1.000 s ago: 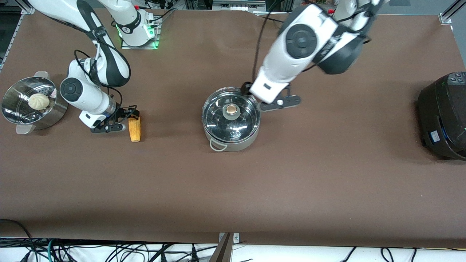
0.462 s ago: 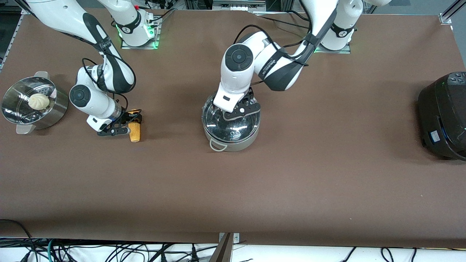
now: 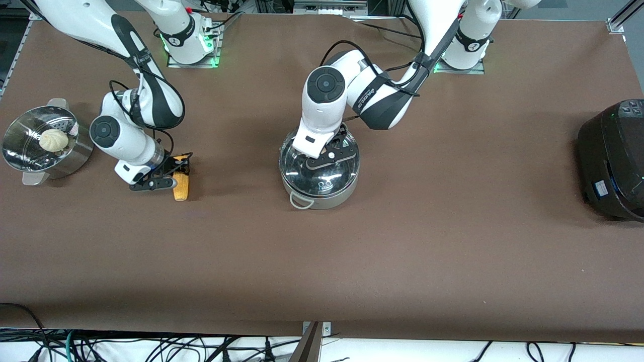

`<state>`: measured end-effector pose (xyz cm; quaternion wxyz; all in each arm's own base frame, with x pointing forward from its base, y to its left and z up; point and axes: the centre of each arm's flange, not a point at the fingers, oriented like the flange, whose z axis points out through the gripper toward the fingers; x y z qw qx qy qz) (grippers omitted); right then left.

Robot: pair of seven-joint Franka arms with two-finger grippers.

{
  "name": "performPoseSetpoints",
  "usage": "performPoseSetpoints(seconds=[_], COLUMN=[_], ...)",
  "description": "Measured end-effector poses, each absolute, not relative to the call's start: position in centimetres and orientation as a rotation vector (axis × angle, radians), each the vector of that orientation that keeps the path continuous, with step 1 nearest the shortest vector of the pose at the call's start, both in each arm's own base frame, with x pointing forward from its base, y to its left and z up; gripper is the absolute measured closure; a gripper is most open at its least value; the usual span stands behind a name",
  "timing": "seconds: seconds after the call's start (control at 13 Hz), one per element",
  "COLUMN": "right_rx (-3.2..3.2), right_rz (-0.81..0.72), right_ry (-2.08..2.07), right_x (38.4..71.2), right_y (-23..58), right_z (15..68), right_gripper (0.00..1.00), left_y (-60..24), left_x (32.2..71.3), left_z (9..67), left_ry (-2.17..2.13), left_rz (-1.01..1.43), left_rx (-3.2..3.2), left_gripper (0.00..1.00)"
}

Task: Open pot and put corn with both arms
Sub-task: 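Grasp the lid knob with the left gripper while the right gripper grasps the corn, then lift the lid off with the left gripper while the right gripper carries corn over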

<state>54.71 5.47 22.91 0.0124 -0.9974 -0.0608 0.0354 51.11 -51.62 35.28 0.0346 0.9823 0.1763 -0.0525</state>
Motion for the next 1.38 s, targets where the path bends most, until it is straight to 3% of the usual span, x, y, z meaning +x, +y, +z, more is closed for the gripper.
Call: performPoseSetpoints(seconds=[0.08, 0.23, 0.69, 1.08, 1.38], right_rx=[-3.108, -3.108, -3.070, -2.911, -2.905], right_rz=[0.150, 0.203, 0.272, 0.283, 0.261], right_ry=[-0.196, -0.204, -0.293, -0.303, -0.247], right_x=[55.6, 57.4, 61.7, 59.8, 58.1], right_y=[5.7, 6.0, 10.1, 20.0, 27.1], right_z=[24.6, 28.6, 43.6, 45.3, 44.6], right_gripper=[0.58, 0.69, 0.69, 0.69, 0.69], left_y=[-51.6, -51.6, -51.6, -51.5, -48.8], left_x=[51.1, 51.2, 51.2, 51.5, 52.5], left_z=[35.2, 35.2, 35.2, 36.0, 42.1], left_ry=[0.542, 0.542, 0.505, 0.509, 0.540], left_rz=[-0.162, -0.161, -0.120, -0.102, -0.066], left_rx=[3.021, 3.022, 3.042, 3.035, 3.031], left_gripper=[0.44, 0.48, 0.50, 0.50, 0.50])
